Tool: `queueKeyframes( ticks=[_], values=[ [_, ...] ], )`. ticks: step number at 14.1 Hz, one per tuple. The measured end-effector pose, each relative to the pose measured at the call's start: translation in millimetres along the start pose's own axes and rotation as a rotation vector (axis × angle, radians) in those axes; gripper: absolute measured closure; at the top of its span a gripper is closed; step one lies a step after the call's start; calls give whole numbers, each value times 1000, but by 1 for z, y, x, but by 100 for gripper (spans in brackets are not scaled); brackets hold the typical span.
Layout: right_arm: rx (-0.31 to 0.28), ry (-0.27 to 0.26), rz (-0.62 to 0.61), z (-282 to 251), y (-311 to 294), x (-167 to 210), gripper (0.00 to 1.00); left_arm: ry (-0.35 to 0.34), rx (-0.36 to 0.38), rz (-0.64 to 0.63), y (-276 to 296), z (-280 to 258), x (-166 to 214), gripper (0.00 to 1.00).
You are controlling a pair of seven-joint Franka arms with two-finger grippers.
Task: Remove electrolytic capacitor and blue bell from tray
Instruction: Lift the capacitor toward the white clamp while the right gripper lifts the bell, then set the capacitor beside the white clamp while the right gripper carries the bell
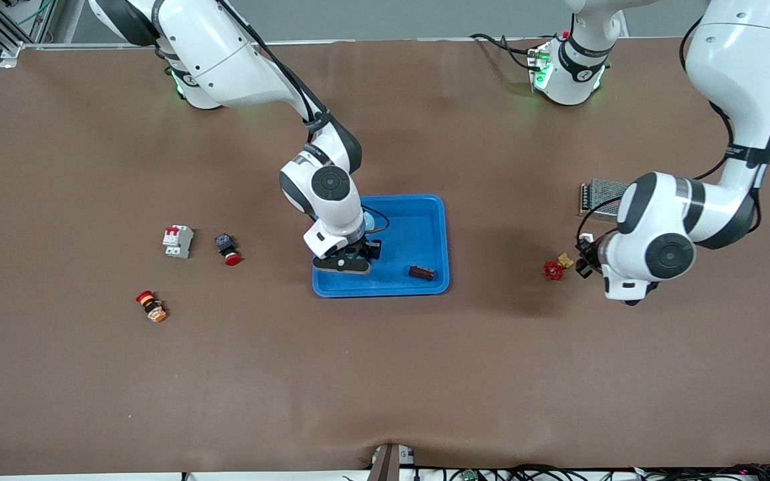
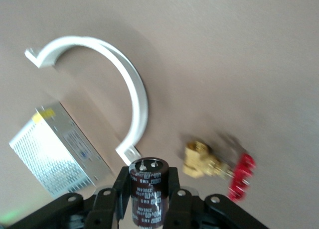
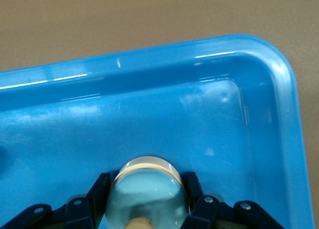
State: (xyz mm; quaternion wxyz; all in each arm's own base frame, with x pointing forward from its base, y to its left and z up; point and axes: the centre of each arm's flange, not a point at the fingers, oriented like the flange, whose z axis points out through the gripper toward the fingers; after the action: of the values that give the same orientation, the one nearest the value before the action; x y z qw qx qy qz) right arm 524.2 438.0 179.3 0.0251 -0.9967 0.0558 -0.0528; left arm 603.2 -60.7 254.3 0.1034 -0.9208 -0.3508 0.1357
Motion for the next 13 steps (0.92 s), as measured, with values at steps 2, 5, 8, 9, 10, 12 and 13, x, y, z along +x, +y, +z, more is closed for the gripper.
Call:
queueKeyframes(
  ticks=[2,5,8,9,10,12,13],
  values=[
    [1,1,0,0,0,0,33,10,1,38,-19,12,18,66],
    [-3,5,-2,-5,-1,5,33,58,20,72,-36,38,29,66],
    [-48,-7,-38,-23,2,19,33,79,46,117,-42,55,26,66],
    [-60,-10,-55,-34,5,27,33,77,51,135,-42,57,25,66],
    [-69,-11,-76,-46,10,35,33,75,55,156,-42,59,23,66],
    [-93,-21,-129,-72,29,55,33,67,64,200,-44,63,21,66],
    [-106,-30,-154,-85,41,64,33,60,69,218,-48,67,22,66]
  ],
)
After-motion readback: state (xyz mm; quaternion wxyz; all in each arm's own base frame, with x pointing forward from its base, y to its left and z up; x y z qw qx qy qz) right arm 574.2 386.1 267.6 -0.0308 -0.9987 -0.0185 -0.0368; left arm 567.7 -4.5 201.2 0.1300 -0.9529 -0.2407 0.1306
